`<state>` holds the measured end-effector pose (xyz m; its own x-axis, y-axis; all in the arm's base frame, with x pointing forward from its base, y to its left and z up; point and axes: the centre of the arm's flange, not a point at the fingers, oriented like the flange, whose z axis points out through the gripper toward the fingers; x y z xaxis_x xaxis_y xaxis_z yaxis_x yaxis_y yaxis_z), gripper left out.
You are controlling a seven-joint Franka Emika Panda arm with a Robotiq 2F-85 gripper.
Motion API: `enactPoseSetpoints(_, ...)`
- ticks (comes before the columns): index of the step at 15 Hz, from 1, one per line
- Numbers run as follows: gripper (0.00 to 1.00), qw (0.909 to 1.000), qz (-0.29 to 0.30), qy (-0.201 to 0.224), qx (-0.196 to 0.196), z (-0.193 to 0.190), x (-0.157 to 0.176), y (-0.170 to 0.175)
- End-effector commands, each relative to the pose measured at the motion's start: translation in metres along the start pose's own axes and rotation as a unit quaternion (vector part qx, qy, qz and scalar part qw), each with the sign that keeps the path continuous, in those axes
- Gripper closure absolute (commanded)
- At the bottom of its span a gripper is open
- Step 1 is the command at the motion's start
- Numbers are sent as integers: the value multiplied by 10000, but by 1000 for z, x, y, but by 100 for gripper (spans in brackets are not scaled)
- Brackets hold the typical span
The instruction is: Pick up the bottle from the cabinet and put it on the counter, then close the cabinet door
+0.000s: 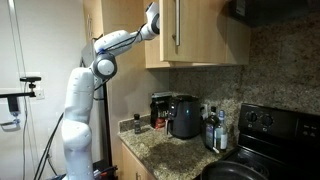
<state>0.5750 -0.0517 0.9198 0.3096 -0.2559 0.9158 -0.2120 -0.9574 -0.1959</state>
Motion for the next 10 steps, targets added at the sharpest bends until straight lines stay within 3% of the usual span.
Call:
enactPoseSetpoints(1,0,10000,-2,-5,1,2,-1,0)
enactPoseSetpoints(10,0,9994,-39,43,336,2,22,4)
